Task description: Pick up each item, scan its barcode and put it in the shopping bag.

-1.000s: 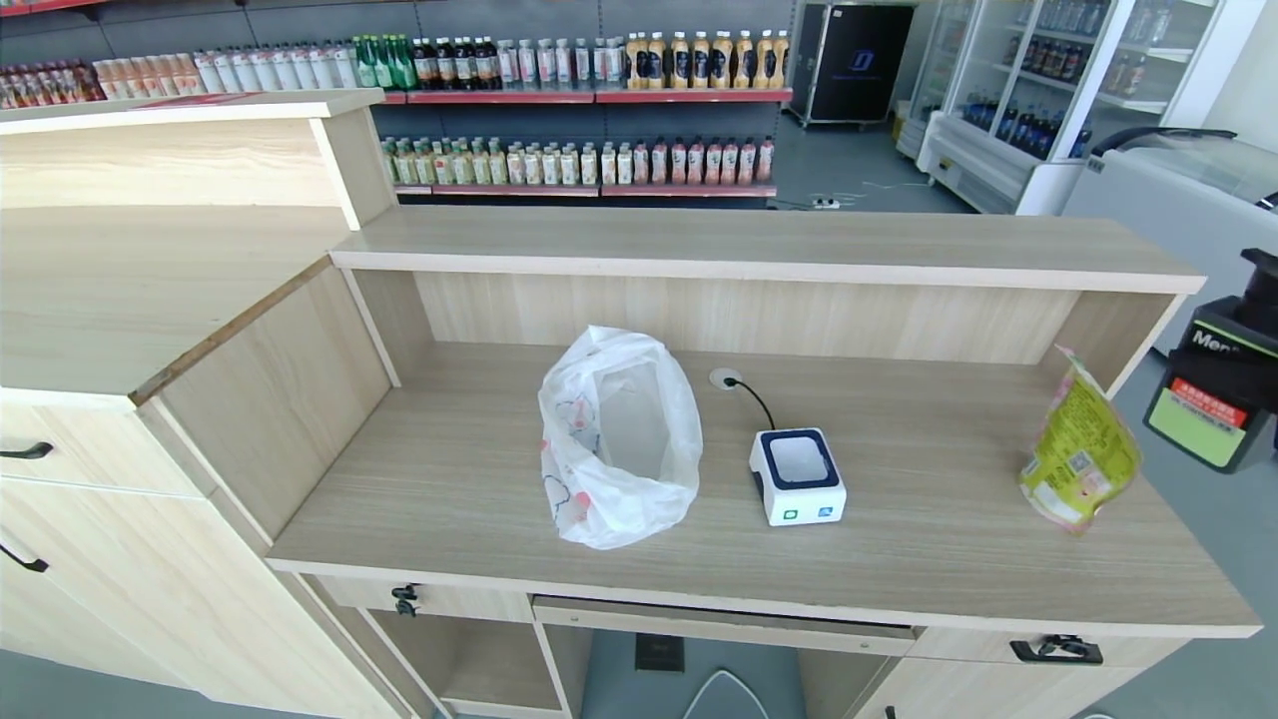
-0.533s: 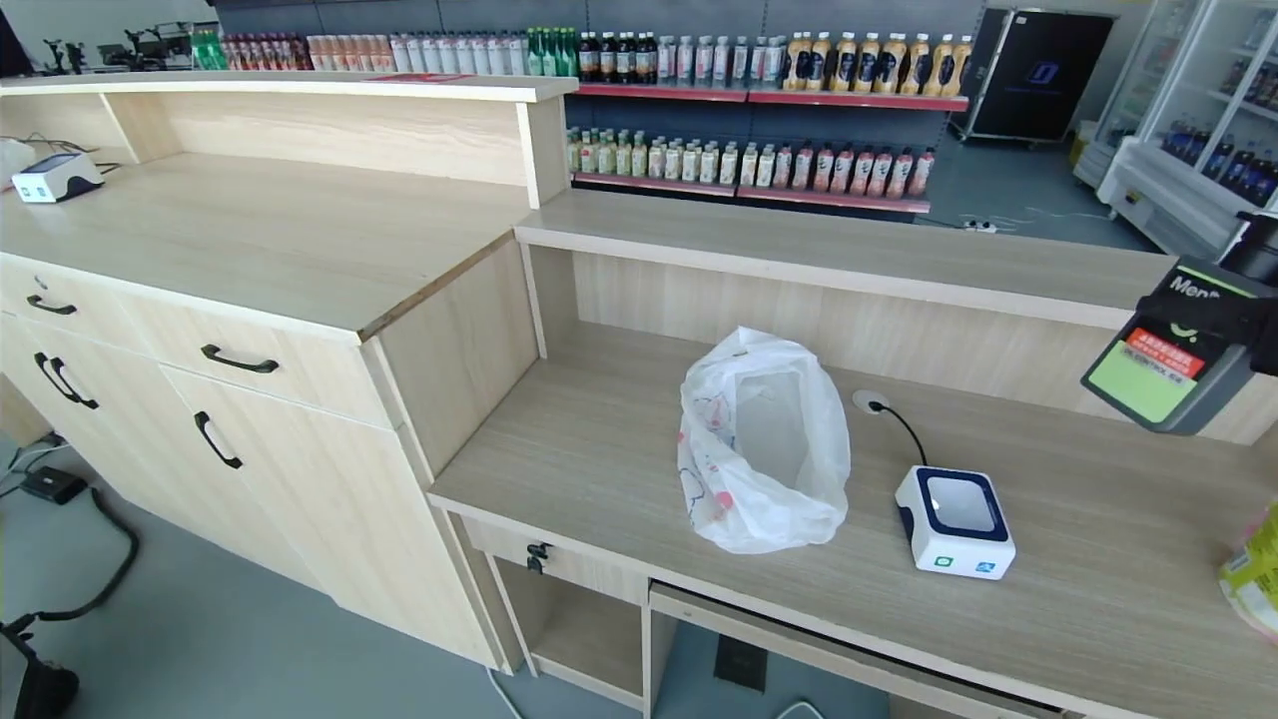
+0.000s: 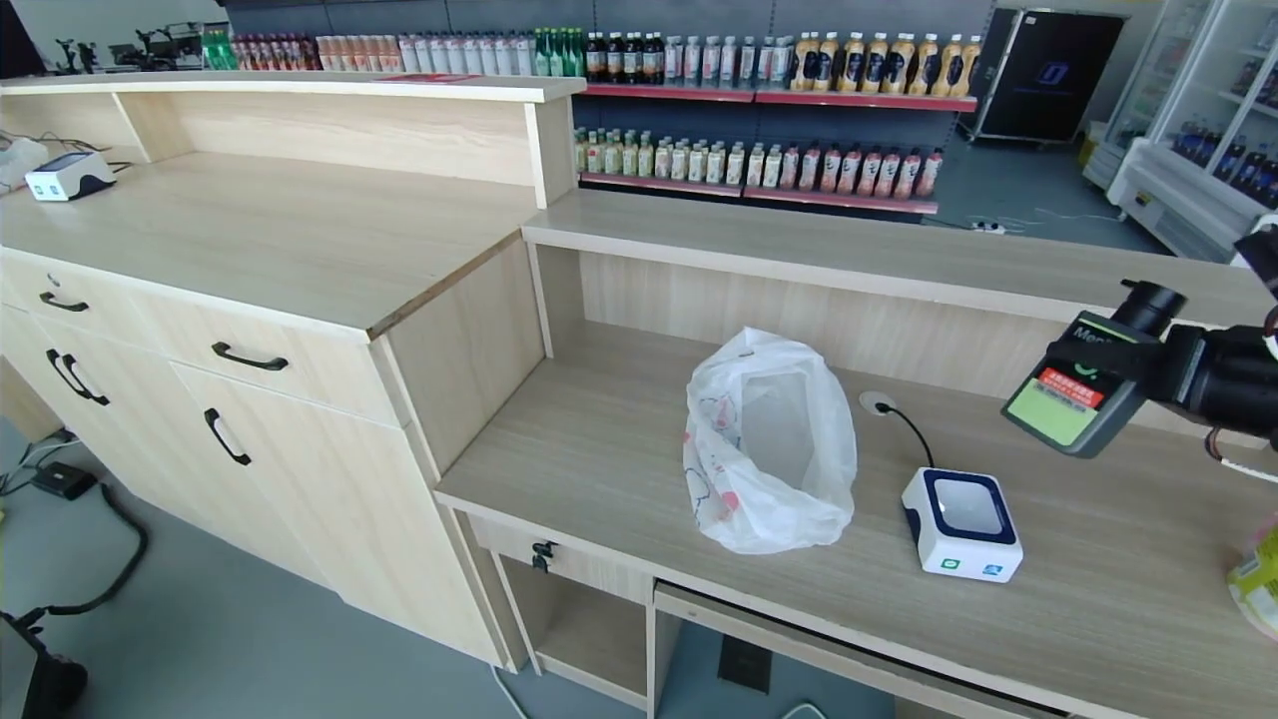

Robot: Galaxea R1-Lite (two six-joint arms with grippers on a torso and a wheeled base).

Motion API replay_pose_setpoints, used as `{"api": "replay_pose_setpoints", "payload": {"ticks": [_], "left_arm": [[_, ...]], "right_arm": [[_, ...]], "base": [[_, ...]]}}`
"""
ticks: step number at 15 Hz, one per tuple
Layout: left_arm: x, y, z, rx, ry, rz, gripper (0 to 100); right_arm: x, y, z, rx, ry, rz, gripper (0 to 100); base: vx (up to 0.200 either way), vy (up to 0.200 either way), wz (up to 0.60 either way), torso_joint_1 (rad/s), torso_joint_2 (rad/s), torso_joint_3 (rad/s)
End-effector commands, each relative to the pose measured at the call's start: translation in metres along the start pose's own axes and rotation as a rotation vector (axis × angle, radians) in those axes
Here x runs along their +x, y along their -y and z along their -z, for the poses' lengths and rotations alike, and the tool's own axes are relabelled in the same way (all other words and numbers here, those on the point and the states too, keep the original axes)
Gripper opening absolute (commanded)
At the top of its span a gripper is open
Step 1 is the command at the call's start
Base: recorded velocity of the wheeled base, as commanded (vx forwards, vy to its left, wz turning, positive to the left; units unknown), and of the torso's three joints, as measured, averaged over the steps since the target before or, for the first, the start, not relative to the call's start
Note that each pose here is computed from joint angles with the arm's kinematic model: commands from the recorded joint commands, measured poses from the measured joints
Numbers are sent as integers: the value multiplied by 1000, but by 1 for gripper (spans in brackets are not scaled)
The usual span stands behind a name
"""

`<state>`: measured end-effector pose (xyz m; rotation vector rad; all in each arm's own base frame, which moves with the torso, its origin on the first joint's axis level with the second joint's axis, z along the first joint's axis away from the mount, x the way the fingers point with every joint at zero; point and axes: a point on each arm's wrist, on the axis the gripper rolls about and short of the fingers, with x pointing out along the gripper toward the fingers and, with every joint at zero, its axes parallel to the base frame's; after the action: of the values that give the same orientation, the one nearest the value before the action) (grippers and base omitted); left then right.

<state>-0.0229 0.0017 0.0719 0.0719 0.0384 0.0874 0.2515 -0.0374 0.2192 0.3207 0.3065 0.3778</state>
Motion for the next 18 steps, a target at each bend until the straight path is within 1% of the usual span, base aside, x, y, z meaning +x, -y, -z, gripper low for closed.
{"api": "replay_pose_setpoints", "payload": {"ticks": [1, 2, 4, 5, 7, 8, 10, 14, 16, 18], "left_arm": [[0, 0, 0, 0, 0, 0, 100], [0, 0, 0, 0, 0, 0, 100], [0, 0, 0, 0, 0, 0, 100], [0, 0, 0, 0, 0, 0, 100], [0, 0, 0, 0, 0, 0, 100], [0, 0, 0, 0, 0, 0, 100], [0, 0, 0, 0, 0, 0, 100], [0, 0, 0, 0, 0, 0, 100], [0, 0, 0, 0, 0, 0, 100], [0, 0, 0, 0, 0, 0, 100]], "right_arm": [[28, 40, 35, 4, -125, -21, 0], [33, 47, 39, -6, -145, -47, 0], [36, 58, 43, 6, -146, -158, 0], [38, 72, 47, 5, -148, -246, 0], [44, 85, 54, -13, -161, -247, 0], [45, 88, 55, -10, -163, -244, 0], [53, 102, 59, 8, -171, -229, 0], [64, 121, 61, -4, -152, -215, 0], [72, 126, 62, -44, -121, -222, 0], [73, 126, 64, -54, -124, -222, 0]], "base": [[0, 0, 0, 0, 0, 0], [0, 0, 0, 0, 0, 0], [0, 0, 0, 0, 0, 0], [0, 0, 0, 0, 0, 0], [0, 0, 0, 0, 0, 0], [0, 0, 0, 0, 0, 0], [0, 0, 0, 0, 0, 0], [0, 0, 0, 0, 0, 0], [0, 0, 0, 0, 0, 0], [0, 0, 0, 0, 0, 0]]}}
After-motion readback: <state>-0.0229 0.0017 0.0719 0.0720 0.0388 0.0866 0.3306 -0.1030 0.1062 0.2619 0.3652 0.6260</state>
